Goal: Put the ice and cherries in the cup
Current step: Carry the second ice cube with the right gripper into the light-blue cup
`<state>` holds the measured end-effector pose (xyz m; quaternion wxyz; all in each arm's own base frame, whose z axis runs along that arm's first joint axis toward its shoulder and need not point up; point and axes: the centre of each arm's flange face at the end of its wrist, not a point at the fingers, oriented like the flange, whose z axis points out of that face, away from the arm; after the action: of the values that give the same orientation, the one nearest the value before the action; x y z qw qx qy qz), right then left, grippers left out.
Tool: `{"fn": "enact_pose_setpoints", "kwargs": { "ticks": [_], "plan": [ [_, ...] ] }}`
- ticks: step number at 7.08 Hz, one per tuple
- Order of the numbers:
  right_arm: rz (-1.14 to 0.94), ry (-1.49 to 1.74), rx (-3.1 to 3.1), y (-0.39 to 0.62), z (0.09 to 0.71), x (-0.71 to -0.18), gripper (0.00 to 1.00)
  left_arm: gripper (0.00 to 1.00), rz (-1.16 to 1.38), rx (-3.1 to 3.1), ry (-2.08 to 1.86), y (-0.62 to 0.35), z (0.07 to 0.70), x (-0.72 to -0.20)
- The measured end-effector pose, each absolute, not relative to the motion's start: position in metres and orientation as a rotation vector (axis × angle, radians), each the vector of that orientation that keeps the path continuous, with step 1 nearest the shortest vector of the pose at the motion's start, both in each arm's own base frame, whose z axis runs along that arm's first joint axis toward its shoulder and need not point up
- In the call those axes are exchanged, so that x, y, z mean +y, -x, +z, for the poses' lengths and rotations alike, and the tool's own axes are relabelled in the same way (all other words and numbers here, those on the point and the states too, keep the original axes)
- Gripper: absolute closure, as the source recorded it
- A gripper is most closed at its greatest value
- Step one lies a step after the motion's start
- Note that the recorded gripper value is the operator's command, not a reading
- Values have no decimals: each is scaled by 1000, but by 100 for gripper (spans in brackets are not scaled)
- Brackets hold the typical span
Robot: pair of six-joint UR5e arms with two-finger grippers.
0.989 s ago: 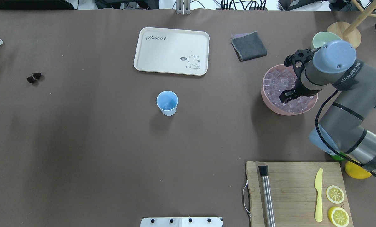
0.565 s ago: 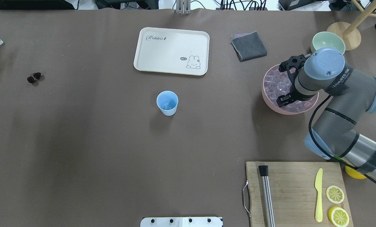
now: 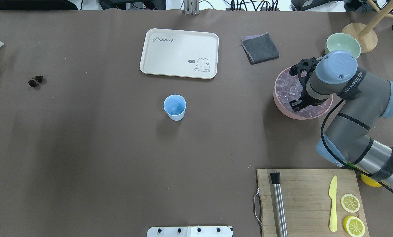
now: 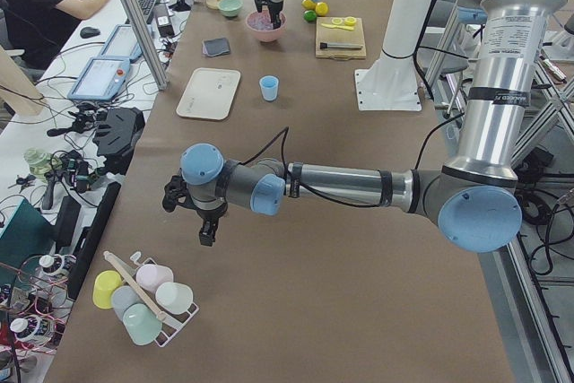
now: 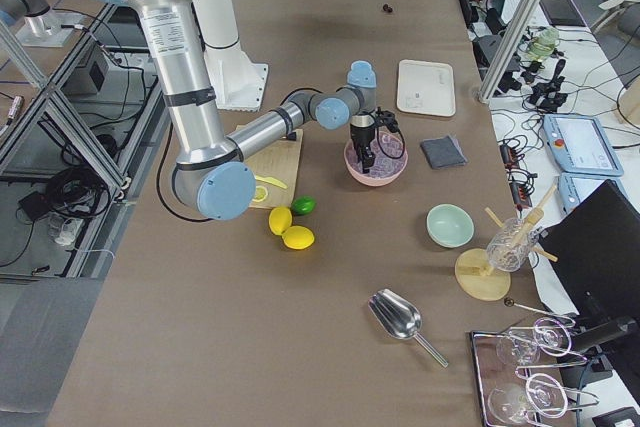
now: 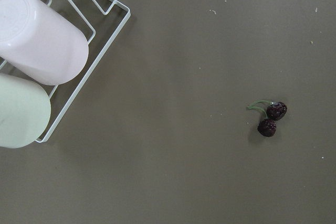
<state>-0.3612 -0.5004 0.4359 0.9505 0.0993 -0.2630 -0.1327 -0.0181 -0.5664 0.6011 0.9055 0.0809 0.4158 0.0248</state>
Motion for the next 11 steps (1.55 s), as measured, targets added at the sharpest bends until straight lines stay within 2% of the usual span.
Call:
{"fn": "enact_pose_setpoints", "kwargs": {
  "ticks": [2,5,9,10,11],
  "plan": [
    [-249,-194,-548,350,415,-515,66,2,50,859,-164,18,603,-566],
    [-189,-143,-587,357,292,-535,69,2,50,859,-163,18,603,-565],
    [103,-64,-671,543,107,-530,67,2,50,859,-165,18,602,-566],
    [152,-61,-691,579,85,-527,62,2,50,859,-165,18,602,-567],
    [172,-68,-707,598,76,-519,52,2,50,859,-165,18,602,-567]
  ]
}}
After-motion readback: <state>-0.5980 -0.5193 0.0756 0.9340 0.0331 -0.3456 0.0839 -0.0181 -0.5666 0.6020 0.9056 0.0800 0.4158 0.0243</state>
